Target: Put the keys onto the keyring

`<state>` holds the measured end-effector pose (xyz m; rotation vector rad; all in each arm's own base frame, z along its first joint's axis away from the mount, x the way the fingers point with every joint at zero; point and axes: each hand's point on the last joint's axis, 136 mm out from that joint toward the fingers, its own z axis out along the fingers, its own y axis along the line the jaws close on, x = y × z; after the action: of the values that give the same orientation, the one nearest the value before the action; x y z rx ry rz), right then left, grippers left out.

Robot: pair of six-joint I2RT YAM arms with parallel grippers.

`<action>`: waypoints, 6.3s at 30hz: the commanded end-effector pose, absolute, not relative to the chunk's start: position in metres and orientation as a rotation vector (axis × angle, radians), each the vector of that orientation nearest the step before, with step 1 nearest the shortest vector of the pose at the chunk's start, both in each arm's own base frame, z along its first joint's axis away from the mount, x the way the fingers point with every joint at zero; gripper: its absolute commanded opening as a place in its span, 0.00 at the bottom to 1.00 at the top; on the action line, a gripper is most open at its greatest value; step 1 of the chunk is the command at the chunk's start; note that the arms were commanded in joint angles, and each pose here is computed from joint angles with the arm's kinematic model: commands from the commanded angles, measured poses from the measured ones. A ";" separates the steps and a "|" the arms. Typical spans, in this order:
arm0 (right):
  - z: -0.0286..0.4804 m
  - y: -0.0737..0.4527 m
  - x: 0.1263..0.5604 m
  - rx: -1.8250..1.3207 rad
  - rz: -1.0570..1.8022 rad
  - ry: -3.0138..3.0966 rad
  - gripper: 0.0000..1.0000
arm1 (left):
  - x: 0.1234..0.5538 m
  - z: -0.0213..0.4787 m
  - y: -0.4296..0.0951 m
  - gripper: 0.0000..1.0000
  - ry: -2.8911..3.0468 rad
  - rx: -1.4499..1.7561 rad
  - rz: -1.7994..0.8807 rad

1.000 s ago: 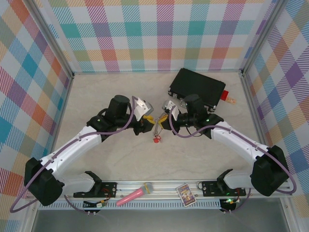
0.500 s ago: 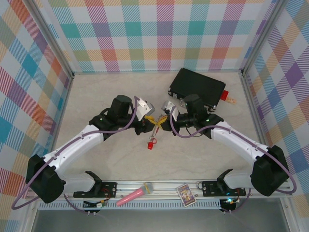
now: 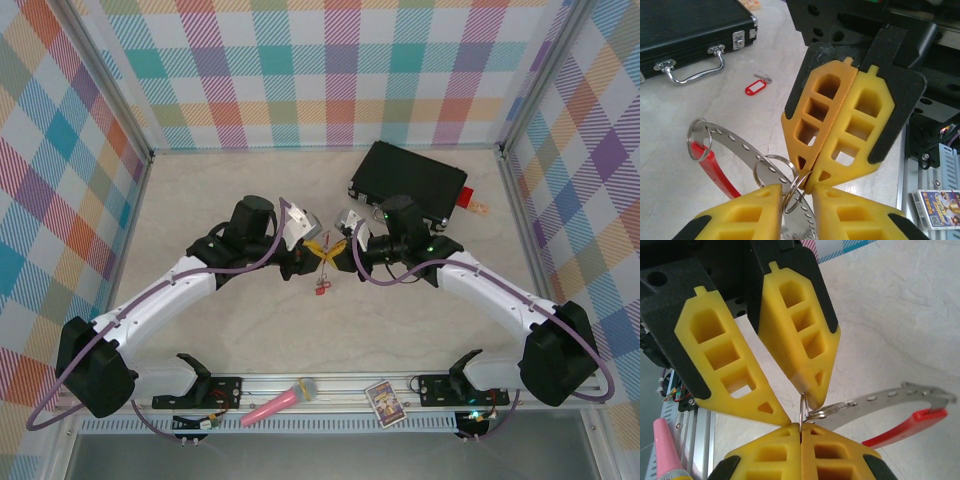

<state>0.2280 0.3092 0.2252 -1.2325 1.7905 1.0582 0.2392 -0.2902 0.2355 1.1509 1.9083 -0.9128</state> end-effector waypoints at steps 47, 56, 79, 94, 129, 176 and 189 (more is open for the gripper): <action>0.298 0.257 0.268 -0.700 0.934 1.628 0.37 | 0.249 0.338 -0.316 0.00 1.414 0.864 -1.067; 0.310 0.265 0.254 -0.751 1.035 1.616 0.36 | 0.246 0.364 -0.318 0.00 1.236 0.759 -1.127; 0.370 0.252 0.246 -0.718 1.384 1.425 0.32 | 0.245 0.371 -0.309 0.00 1.100 0.606 -1.215; 0.373 0.264 0.244 -0.827 1.491 1.403 0.23 | 0.248 0.374 -0.320 0.00 1.094 0.585 -1.316; 0.348 0.253 0.270 -0.694 1.386 1.499 0.31 | 0.248 0.378 -0.322 0.00 1.105 0.591 -1.315; 0.362 0.260 0.245 -0.832 1.446 1.398 0.00 | 0.253 0.357 -0.341 0.00 1.185 0.621 -1.369; 0.335 0.260 0.256 -0.777 1.438 1.566 0.00 | 0.261 0.358 -0.334 0.30 1.253 0.592 -1.347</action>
<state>0.2575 0.2601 0.3349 -0.7694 1.5414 1.4521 0.2640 -0.3363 0.3435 0.5791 1.2645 -1.3488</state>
